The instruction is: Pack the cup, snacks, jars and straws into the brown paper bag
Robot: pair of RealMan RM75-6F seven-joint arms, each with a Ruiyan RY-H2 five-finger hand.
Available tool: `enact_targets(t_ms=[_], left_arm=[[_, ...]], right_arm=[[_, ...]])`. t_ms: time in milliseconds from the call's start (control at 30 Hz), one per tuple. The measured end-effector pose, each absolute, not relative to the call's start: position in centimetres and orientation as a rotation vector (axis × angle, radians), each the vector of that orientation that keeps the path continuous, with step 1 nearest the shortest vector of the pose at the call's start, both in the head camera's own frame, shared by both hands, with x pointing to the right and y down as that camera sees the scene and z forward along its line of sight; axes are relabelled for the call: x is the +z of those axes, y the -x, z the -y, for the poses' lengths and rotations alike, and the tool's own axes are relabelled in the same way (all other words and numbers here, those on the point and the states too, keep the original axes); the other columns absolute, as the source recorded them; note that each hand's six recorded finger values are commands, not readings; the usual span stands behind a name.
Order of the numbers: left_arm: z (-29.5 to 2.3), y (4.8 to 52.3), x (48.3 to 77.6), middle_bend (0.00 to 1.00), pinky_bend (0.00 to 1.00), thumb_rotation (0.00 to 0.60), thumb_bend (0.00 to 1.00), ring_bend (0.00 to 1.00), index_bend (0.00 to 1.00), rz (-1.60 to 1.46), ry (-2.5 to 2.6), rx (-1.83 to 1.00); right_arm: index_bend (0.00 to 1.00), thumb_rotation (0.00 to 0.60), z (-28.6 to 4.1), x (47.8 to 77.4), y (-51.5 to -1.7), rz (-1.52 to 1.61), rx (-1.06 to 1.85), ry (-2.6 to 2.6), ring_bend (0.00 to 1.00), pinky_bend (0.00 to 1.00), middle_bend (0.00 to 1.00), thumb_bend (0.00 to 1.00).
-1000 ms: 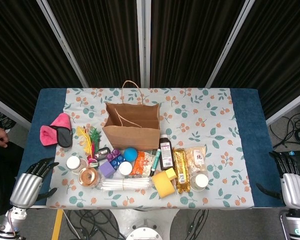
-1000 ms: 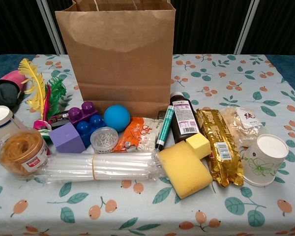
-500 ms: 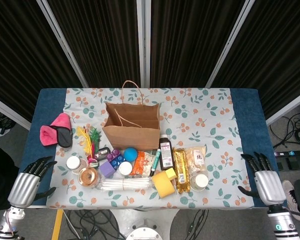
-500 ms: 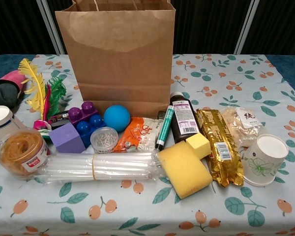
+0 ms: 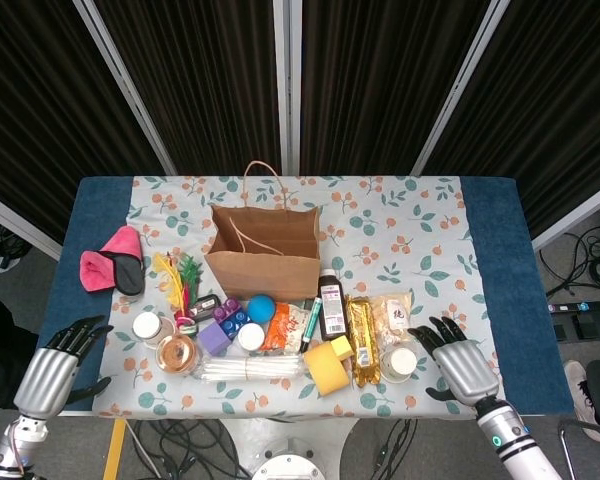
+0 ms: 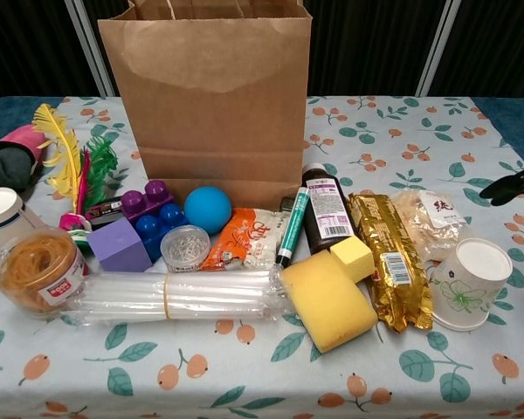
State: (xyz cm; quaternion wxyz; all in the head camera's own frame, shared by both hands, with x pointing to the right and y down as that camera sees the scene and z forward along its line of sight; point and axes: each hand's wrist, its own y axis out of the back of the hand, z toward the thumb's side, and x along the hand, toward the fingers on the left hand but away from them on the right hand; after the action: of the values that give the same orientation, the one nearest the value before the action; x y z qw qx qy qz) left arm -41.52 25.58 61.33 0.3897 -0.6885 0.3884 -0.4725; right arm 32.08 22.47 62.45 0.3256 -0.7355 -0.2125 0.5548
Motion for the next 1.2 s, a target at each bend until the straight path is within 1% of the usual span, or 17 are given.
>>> enact_targets(t_ms=[167,267,467,600,833,933,1133,1200], left_arm=[[-25.5,41.7,61.4,0.26,0.30,0.600,0.13,0.19,0.27,-0.991,1.751,-1.205],[-25.5,41.8,61.5,0.26,0.30,0.600,0.13,0.19,0.27,-0.998,1.752,-1.206],[-25.6,42.0,61.7,0.26,0.30,0.600,0.13,0.19,0.27,-1.002,1.759,-1.214],[-25.5,42.1,61.8,0.26,0.30,0.600,0.13,0.19,0.27,-1.013,1.763,-1.217],[-25.5,42.2,61.8,0.26,0.30,0.600,0.13,0.19,0.27,-1.017,1.764,-1.219],[-25.6,42.3,61.9,0.26,0.30,0.600,0.13,0.19,0.27,-1.016,1.763,-1.220],[-25.6,42.3,61.9,0.26,0.30,0.600,0.13,0.19,0.27,-1.015,1.762,-1.225],[-25.6,42.3,62.0,0.26,0.30,0.600,0.13,0.19,0.27,-1.015,1.762,-1.226]], right_arm=[[0.14,0.600,-22.7,63.5,-30.7,0.518,1.460,1.946,0.04,0.07,0.16,0.05],[0.15,0.600,-22.7,63.9,-30.0,0.506,1.459,1.945,0.06,0.09,0.18,0.07],[0.24,0.600,-22.7,64.4,-28.7,0.512,1.456,1.933,0.13,0.17,0.25,0.13],[0.27,0.600,-22.7,64.7,-28.5,0.517,1.470,1.918,0.15,0.19,0.27,0.14],[0.28,0.600,-22.8,65.2,-28.9,0.495,1.507,1.884,0.16,0.20,0.28,0.15],[0.33,0.600,-22.7,65.3,-28.8,0.502,1.510,1.878,0.19,0.24,0.31,0.17],[0.49,0.600,-22.3,64.9,-28.4,0.558,1.473,1.876,0.30,0.35,0.42,0.20],[0.51,0.600,-22.0,64.6,-28.2,0.581,1.452,1.873,0.31,0.36,0.43,0.21]])
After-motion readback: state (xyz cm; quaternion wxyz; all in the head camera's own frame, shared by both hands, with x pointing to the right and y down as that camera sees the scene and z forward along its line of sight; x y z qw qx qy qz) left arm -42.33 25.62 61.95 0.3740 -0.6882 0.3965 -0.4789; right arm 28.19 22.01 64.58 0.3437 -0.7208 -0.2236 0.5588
